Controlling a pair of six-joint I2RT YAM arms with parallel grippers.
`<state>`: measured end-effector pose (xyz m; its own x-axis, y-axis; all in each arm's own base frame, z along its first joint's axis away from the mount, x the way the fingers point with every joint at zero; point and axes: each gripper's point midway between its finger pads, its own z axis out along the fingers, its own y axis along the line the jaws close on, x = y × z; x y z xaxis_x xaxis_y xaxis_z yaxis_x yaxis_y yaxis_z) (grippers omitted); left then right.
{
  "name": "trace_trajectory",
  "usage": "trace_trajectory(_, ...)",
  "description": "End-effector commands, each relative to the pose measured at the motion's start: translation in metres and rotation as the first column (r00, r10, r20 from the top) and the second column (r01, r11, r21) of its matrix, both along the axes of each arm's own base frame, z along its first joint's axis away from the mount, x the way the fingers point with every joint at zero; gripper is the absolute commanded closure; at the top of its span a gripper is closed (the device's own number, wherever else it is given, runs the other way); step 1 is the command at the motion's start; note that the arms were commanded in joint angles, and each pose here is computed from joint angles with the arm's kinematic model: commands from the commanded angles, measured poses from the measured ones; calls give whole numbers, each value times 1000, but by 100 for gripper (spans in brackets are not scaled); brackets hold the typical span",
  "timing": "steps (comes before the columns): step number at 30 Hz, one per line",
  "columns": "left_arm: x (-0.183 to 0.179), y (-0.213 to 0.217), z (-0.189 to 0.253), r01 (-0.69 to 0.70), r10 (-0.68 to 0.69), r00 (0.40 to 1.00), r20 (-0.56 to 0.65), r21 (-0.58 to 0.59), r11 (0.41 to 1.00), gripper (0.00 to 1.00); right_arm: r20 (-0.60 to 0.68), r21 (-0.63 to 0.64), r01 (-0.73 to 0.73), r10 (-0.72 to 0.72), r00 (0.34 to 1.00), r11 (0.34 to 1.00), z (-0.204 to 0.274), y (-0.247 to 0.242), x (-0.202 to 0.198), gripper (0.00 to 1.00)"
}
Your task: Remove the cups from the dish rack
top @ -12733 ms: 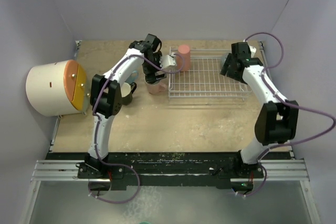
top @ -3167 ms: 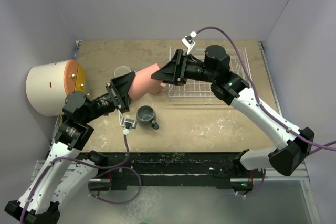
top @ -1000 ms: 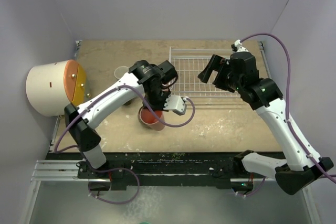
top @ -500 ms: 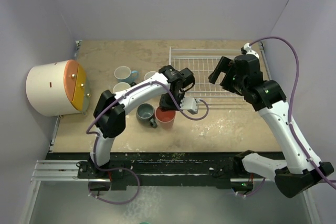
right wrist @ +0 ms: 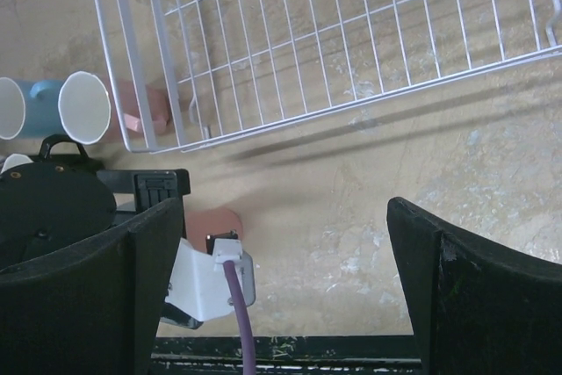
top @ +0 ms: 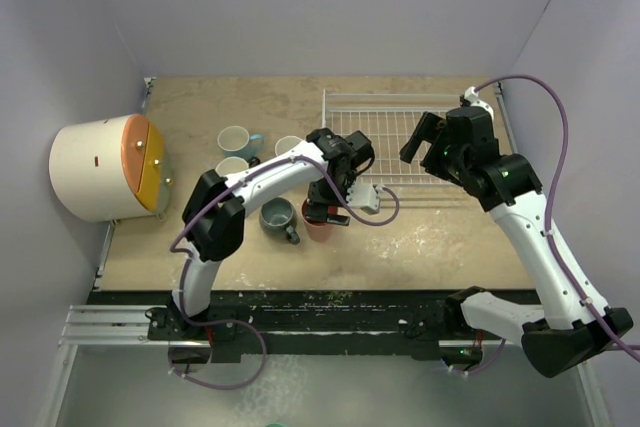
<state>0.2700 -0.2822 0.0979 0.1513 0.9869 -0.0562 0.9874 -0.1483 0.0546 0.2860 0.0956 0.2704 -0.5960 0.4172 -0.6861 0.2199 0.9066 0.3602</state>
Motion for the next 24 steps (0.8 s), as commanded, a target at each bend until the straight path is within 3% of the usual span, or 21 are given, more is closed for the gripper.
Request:
trace_trajectory(1, 11, -1, 47, -26, 37, 991, 128, -88, 996, 1, 53, 1, 16, -16, 998, 1000, 13, -4, 4, 0)
trace_trajectory(7, 32, 21, 116, -55, 104, 931, 350, -147, 988, 1, 97, -51, 47, -41, 994, 998, 25, -15, 8, 0)
trace_trajectory(11, 55, 46, 180, -110, 266, 817, 511, -315, 943, 1, 135, -112, 117, -101, 986, 987, 26, -33, 12, 0)
trace_trajectory(13, 60, 66, 211, -172, 437, 748, 499, -491, 854, 0, 181, -160, 180, -150, 972, 971, 25, -49, 13, 0)
trace_trajectory(15, 58, 97, 231, -236, 621, 680, 390, -685, 689, 1, 249, -192, 198, -148, 957, 961, 25, -57, 13, 0)
trace_trajectory(16, 56, 118, 234, -255, 705, 615, 353, -757, 601, 1, 282, -207, 207, -145, 949, 956, 23, -61, 13, 0)
trace_trajectory(17, 52, 140, 207, -299, 764, 545, 345, -772, 561, 1, 324, -218, 223, -145, 935, 950, 24, -66, 14, 0)
trace_trajectory(19, 42, 181, 200, -263, 865, 348, 362, -848, 461, 1, 359, -235, 233, -138, 923, 944, 15, -71, 11, 0)
trace_trajectory(20, 34, 191, 196, -232, 878, 313, 362, -868, 440, 1, 367, -227, 252, -157, 917, 941, 8, -75, 7, 0)
trace_trajectory(24, 5, 202, 163, -234, 914, 304, 268, -909, 344, 1, 403, -220, 312, -205, 892, 924, -12, -86, 1, 0)
